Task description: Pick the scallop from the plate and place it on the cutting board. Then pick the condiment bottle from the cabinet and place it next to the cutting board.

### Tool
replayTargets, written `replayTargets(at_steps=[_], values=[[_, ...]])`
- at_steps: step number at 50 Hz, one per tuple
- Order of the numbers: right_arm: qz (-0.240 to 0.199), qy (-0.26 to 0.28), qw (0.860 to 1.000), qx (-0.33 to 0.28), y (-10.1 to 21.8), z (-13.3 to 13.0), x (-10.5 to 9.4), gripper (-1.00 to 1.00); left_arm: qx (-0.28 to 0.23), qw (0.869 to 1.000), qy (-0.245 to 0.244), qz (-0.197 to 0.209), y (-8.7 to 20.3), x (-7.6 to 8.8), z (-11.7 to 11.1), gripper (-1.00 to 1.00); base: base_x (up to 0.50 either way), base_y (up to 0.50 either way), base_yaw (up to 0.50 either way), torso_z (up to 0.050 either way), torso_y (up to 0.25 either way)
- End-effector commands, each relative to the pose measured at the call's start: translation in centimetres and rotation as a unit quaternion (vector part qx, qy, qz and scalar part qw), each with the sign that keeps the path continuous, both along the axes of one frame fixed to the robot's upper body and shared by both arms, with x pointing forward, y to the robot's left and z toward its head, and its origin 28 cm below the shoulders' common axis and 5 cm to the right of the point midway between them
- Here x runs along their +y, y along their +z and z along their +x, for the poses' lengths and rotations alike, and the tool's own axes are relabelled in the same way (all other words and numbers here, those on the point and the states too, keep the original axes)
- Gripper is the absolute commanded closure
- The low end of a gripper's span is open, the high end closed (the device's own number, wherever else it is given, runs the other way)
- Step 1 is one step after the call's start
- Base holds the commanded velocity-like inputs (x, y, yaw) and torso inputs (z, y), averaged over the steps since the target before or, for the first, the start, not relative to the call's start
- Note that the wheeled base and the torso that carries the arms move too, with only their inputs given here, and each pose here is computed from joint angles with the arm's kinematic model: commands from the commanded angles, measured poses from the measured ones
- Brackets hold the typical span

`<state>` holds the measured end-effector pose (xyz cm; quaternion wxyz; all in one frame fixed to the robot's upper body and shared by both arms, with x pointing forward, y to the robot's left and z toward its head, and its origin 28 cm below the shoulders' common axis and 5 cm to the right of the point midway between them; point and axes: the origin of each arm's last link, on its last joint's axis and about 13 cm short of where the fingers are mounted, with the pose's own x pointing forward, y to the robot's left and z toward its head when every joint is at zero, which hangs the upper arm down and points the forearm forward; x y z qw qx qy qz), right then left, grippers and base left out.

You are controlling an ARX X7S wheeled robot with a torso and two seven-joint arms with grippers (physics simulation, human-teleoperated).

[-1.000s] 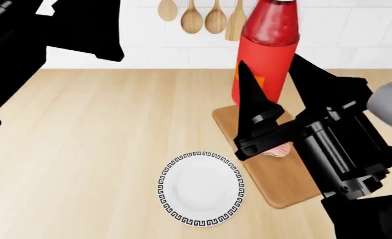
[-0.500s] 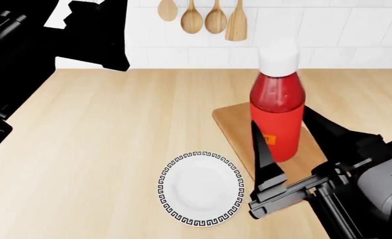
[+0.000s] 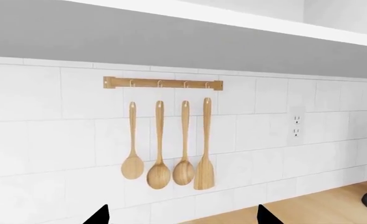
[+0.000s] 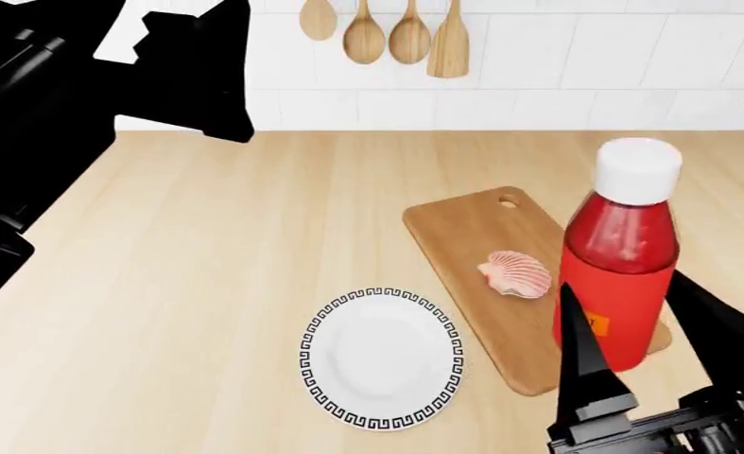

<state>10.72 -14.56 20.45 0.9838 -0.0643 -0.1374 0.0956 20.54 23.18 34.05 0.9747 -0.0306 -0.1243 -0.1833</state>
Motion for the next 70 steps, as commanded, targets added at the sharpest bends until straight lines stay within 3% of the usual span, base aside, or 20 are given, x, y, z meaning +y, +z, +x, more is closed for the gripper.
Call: replayTargets(at_steps=[1,22,40,70], values=[[-0.005,-0.03,1.0,-0.008,-0.1,-1.0,-0.6,1.0,0.0,1.0,-0.002,-0.001,0.0,-0.1,0.0,-1.0,0.0,0.0,0.0,0.0,0.0],[-0.029,-0.078,0.996,0.009,-2.7,-1.4,-1.7,1.0,0.002,1.0,-0.002,-0.001,-0.2,-0.2,-0.1,-1.0,0.0,0.0,0.0,0.0,0.0],[0.008,-0.123,0.992,0.016,-5.5,-1.5,-3.2,1.0,0.003,1.0,-0.004,-0.001,-0.2,-0.4,-0.1,-1.0,0.0,0.0,0.0,0.001,0.001],[0.014,-0.134,0.99,0.033,-8.4,0.5,-3.4,1.0,0.003,1.0,-0.007,0.0,-0.2,-0.4,0.0,-1.0,0.0,0.0,0.0,0.0,0.0]])
